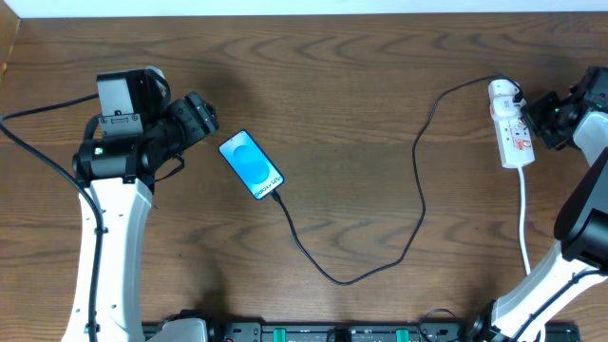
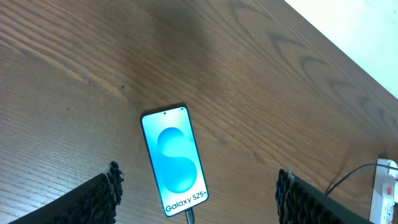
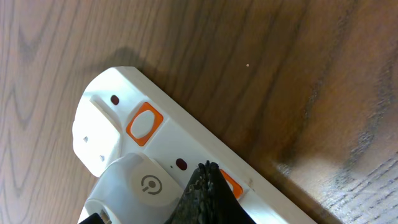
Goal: Plug charger to phone and switch on socket
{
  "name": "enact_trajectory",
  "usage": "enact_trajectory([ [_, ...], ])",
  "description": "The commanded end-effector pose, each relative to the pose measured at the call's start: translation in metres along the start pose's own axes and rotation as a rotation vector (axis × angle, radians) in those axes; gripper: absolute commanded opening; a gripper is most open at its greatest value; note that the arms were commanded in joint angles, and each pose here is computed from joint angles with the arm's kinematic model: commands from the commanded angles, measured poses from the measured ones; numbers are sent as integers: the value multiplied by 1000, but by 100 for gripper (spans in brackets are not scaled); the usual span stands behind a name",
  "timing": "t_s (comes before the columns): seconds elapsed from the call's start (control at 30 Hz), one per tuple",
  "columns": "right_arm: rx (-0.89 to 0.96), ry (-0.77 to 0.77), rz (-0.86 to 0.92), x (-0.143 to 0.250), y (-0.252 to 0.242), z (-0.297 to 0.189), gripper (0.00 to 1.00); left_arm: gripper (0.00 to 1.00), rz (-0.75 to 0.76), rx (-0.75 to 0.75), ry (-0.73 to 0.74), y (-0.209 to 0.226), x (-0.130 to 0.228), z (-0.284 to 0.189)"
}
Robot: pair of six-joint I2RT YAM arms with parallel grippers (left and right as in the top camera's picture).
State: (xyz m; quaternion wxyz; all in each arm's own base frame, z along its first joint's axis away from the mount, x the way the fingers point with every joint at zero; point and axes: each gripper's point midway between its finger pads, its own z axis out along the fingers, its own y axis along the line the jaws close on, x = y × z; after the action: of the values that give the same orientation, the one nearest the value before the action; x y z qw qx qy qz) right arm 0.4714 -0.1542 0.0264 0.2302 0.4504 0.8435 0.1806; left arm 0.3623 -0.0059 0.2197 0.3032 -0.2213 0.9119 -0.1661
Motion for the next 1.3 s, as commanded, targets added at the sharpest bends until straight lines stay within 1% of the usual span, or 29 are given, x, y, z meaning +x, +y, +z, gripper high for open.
enact_trajectory([
  [0.0,-309,352,-39,89,66,11,1,80,7,-8,-14,2,-3,-2],
  [0.4,-361,300,-43,68,67,7,1,80,7,-8,-14,2,-3,-2],
  [0.63,-372,306,-45,69,69,6,1,80,7,-8,-14,2,-3,-2],
  [0.83,-375,350,-44,82,73,6,1,80,7,-8,-14,2,-3,-2],
  [1.27,-318,425,-60,126,68,19,1,80,7,-8,-14,2,-3,-2],
])
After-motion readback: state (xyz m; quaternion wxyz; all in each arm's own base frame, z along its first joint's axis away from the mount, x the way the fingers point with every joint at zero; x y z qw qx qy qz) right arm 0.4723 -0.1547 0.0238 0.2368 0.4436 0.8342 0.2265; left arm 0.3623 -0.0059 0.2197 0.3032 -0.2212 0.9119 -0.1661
